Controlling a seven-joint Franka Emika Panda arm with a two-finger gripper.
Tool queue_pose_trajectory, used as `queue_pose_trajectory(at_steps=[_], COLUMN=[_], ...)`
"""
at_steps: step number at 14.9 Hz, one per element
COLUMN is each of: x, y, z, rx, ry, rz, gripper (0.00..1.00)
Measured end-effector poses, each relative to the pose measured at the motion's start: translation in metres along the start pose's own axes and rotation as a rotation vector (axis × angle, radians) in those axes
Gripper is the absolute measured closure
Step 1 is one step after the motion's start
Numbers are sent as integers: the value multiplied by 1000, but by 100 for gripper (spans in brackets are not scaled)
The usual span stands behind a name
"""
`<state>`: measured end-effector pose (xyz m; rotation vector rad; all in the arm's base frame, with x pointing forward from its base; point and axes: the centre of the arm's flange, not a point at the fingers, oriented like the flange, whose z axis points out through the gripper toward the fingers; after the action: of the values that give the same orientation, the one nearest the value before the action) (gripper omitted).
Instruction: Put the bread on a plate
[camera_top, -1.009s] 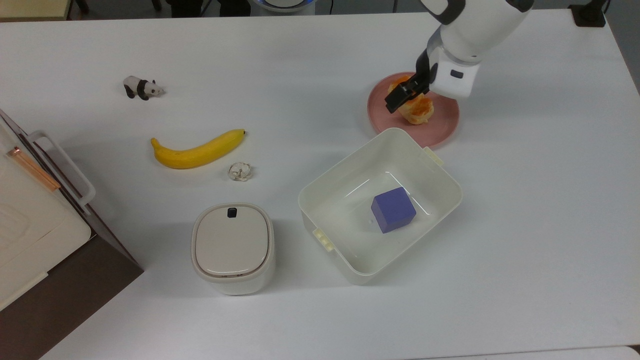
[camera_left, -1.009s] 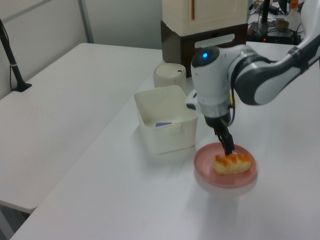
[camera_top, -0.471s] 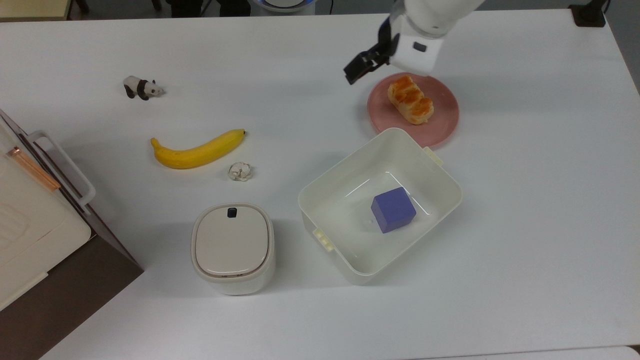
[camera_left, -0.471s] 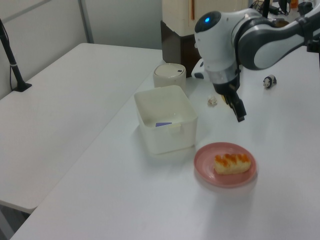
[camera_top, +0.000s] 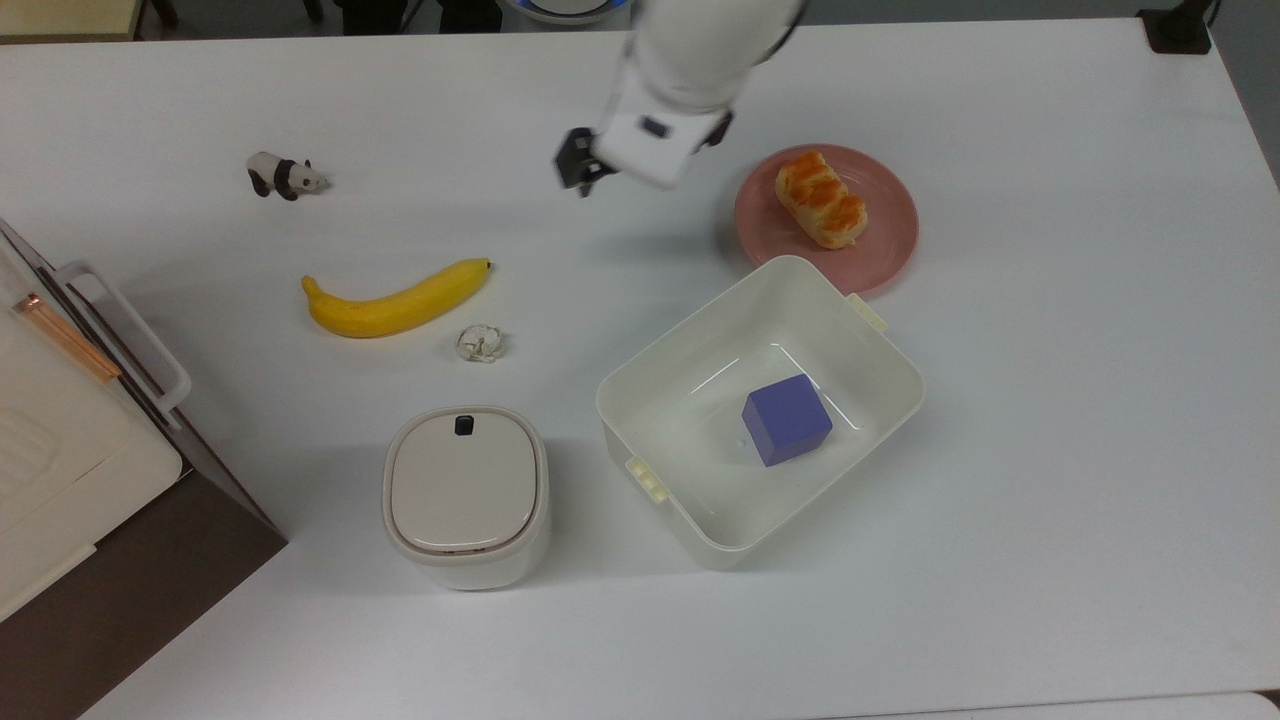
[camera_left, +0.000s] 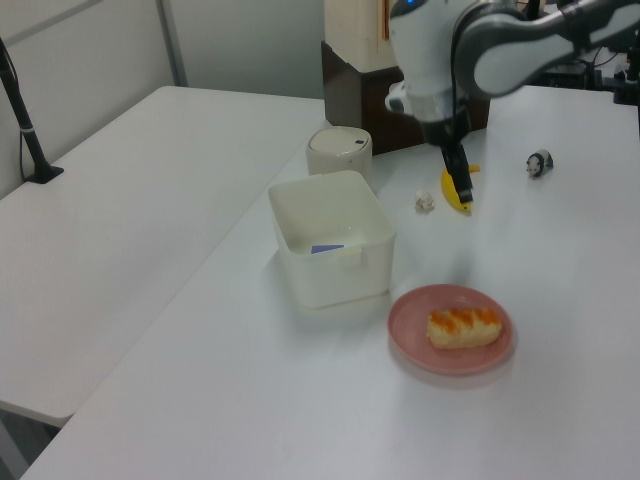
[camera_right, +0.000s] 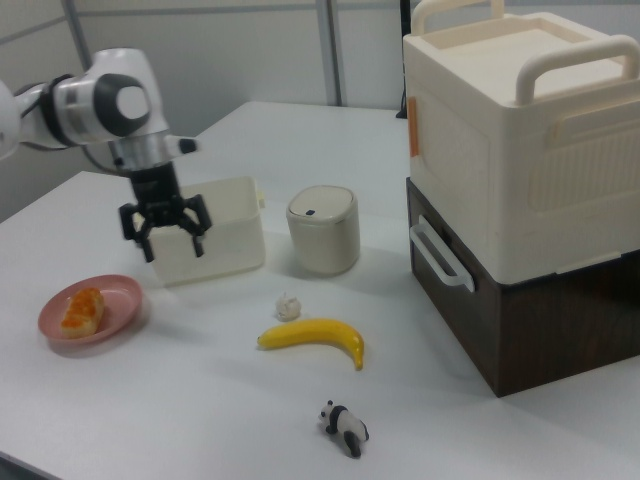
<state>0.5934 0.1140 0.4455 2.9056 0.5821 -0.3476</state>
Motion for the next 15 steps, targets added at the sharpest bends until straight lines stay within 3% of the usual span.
queue_pose_trajectory(at_steps=[3,5,9,15], x=[-10,-20,-36,-57], y=[59,90,117,155], z=[-27,-58,-97,-140], rx=[94,129,145,128], ry=[92,162,227,324], rz=[124,197,316,407], gripper=[0,0,0,0])
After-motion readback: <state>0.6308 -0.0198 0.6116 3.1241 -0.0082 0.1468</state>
